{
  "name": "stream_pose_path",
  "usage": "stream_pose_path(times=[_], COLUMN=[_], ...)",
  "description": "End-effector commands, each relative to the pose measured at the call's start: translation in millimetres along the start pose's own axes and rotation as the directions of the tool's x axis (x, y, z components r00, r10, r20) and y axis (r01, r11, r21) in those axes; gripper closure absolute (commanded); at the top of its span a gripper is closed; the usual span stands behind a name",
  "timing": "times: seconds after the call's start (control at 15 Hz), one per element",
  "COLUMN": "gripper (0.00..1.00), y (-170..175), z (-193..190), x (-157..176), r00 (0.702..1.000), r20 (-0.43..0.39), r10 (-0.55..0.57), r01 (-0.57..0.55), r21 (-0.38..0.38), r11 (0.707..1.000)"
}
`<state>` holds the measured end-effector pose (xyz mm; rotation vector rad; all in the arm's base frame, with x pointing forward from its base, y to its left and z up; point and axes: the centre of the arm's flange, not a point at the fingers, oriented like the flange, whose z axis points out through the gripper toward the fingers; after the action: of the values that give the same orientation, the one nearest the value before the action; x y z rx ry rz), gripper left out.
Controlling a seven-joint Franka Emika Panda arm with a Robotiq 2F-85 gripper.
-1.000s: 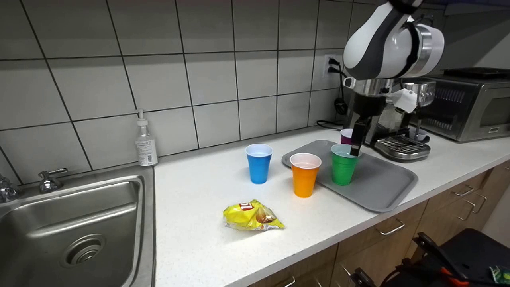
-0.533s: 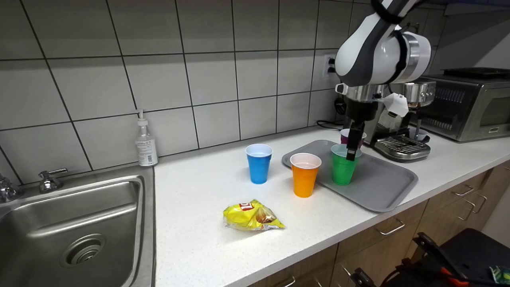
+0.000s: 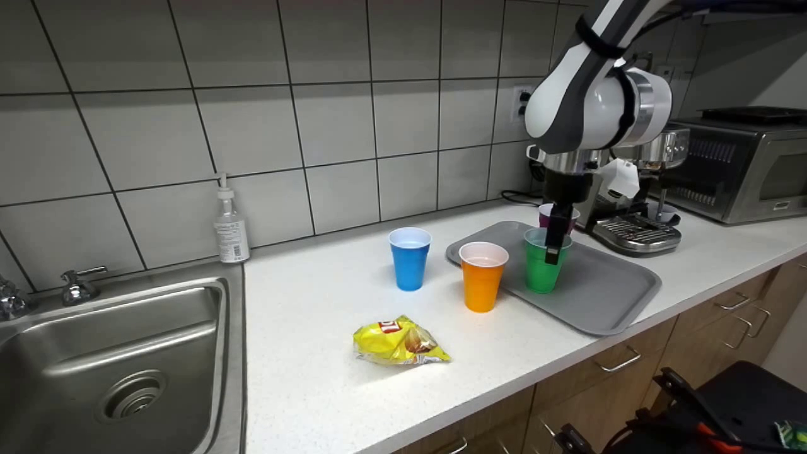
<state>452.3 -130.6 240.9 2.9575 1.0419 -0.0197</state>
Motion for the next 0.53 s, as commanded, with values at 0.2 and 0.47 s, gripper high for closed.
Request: stream_pose_path(times=[0.2,0.47], gripper=[0.26,0.58], y=[7.9,7.4], z=[4.9,6.0], x=[7.6,8.1], r00=[1.000,1.000], r20=[-0.015,-0.016], r10=[-0.023,-0.024], r01=[0.023,0.024], r21=[-0.009,-0.008], r11=[1.000,1.000])
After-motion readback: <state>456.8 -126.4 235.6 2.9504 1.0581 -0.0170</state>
